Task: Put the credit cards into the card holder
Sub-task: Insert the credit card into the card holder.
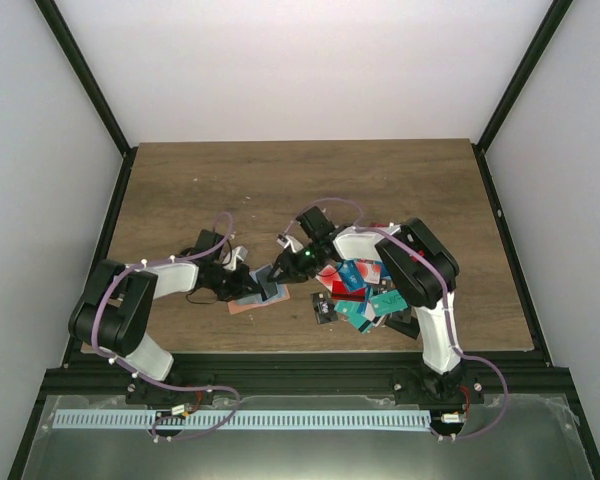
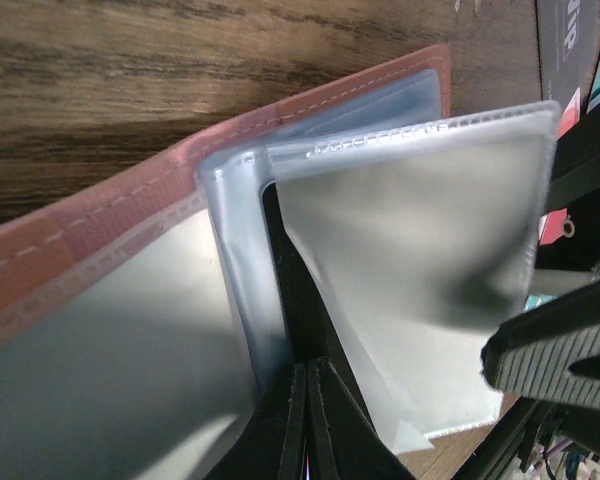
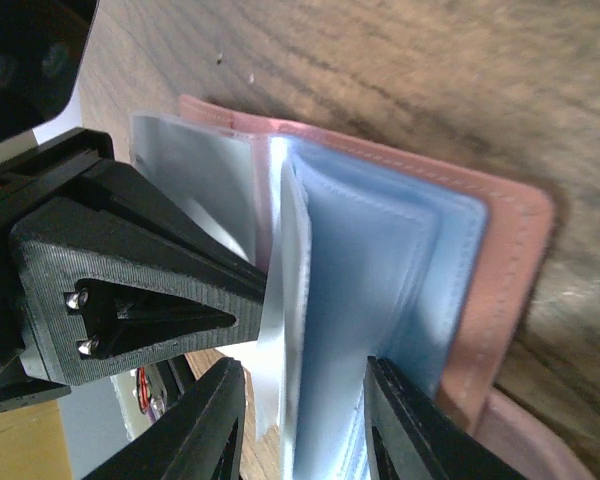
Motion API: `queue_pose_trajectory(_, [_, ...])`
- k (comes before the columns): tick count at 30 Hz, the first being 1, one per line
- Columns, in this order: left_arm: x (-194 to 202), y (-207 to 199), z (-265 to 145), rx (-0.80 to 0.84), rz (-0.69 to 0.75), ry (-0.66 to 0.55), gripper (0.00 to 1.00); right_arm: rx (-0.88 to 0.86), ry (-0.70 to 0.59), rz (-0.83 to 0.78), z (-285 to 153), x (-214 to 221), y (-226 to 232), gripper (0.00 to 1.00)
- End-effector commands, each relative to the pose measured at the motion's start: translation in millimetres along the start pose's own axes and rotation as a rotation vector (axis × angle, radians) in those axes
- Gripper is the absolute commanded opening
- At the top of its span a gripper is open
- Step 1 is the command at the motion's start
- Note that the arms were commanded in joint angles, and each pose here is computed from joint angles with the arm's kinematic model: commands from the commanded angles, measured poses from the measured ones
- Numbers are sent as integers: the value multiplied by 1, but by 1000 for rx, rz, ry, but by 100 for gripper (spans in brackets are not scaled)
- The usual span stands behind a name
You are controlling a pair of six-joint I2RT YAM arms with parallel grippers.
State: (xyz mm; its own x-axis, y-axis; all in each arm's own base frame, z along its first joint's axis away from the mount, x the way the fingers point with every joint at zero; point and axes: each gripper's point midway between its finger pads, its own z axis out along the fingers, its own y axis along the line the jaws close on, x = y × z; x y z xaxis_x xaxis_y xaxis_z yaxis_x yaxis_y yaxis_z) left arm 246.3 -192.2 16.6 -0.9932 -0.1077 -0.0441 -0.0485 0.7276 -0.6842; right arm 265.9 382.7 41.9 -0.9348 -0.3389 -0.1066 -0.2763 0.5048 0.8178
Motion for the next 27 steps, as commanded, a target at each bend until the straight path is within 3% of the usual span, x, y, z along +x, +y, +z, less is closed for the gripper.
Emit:
queue_pose_trajectory(1, [5,13,1,-67,2,-4,4,-21,21,-46,5,1,22,35])
queue_pose_trajectory(14, [4,9,-8,-73,-9,-36,4,106,-5,-34,-4,-7,16,35])
queue_pose_trajectory(27, [4,9,-8,-71,-24,-43,4,44,15,-81,-6,0,36,35])
